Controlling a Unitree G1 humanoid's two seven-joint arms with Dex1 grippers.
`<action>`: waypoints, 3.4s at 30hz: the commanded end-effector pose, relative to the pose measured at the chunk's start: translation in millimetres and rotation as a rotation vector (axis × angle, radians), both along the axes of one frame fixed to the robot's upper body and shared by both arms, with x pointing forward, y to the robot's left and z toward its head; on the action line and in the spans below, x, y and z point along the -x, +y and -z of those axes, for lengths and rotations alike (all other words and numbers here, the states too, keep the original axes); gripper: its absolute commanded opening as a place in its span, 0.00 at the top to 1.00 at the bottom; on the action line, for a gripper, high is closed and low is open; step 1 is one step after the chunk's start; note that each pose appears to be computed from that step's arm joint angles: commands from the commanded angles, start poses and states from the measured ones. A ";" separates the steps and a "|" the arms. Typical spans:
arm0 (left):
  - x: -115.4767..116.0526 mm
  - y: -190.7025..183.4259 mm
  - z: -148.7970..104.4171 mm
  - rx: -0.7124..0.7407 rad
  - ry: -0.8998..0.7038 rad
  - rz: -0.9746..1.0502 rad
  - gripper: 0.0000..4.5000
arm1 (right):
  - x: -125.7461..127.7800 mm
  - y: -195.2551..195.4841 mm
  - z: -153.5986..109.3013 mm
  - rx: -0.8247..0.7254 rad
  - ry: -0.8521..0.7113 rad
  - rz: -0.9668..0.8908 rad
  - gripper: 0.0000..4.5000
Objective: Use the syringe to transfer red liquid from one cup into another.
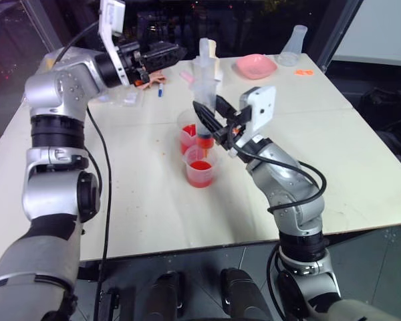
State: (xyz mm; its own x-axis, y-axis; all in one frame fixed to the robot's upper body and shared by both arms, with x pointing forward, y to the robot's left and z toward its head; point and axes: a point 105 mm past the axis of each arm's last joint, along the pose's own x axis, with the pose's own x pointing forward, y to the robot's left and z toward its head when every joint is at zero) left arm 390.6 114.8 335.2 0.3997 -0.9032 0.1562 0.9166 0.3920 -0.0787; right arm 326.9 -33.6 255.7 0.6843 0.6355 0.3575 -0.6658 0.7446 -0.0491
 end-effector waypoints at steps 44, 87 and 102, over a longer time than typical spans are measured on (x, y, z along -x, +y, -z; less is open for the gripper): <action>23.0 -14.1 -4.9 -0.043 -0.005 0.145 0.45 | 5.1 7.9 -5.8 0.068 -0.110 -0.043 0.69; 34.0 -42.4 13.9 -0.120 0.019 0.309 1.00 | 7.3 9.1 -23.7 -0.026 -0.077 -0.056 0.69; 41.0 -52.8 31.1 -0.138 0.060 0.358 1.00 | 10.8 1.8 -38.0 -0.061 -0.064 -0.044 0.69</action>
